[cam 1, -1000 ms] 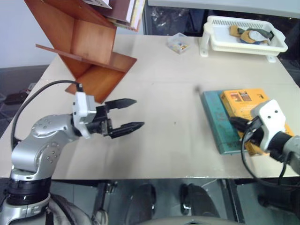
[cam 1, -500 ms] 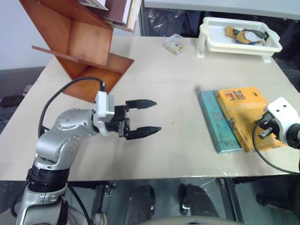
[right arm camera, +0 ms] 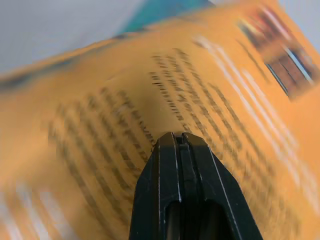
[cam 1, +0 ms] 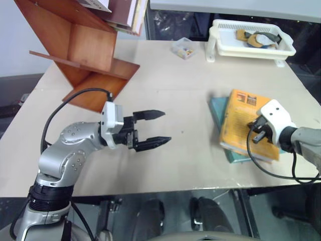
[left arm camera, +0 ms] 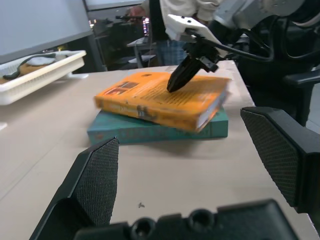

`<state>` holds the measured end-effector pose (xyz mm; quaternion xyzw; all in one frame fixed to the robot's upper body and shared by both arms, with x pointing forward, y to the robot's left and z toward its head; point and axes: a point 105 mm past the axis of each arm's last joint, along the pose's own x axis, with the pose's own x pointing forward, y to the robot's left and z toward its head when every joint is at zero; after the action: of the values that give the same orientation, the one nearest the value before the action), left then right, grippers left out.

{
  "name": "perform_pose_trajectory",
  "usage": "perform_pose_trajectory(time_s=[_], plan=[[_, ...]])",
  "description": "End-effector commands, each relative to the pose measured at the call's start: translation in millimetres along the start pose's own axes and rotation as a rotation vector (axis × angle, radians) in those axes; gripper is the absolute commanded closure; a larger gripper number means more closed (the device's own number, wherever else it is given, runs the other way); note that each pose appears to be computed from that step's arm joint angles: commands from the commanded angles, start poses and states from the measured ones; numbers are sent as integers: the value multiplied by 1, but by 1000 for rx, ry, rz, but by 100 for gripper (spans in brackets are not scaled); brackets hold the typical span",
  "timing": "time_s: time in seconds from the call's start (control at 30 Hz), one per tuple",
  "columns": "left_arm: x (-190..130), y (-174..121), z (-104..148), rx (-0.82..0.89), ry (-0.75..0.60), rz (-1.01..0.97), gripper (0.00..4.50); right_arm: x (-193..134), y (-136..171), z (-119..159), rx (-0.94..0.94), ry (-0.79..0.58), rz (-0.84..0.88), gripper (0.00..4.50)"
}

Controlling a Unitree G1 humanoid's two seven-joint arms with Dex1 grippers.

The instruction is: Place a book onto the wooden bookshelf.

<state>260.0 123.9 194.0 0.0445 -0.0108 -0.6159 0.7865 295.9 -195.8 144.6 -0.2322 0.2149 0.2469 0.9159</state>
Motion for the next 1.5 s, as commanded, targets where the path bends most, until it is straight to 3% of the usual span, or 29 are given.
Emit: perform_pose_trajectory(time_s=[0.03,0.2,0.57,0.7,0.9,1.07,1.13,1.5], plan=[[-1,-5,11,50,-9,-5,0,6,24,-7,8,29,108,443],[-2,-5,10,48,-5,-6,0,6,34,-5,-21,2,131,443],[2,-3,7,44,-5,-9,0,-7,6,-20,-108,41,44,443],[1,-2,8,45,-5,-7,0,-21,4,7,-121,-80,71,443],[2,-1,6,39,-7,-6,0,-48,53,39,-113,-243,313,443],[2,0,6,36,-9,-11,0,-57,78,27,-125,-173,441,443],[3,0,6,38,-9,-17,0,-51,81,6,-145,-62,446,443],[4,0,5,43,-8,-29,0,-60,55,-31,-142,126,305,443]])
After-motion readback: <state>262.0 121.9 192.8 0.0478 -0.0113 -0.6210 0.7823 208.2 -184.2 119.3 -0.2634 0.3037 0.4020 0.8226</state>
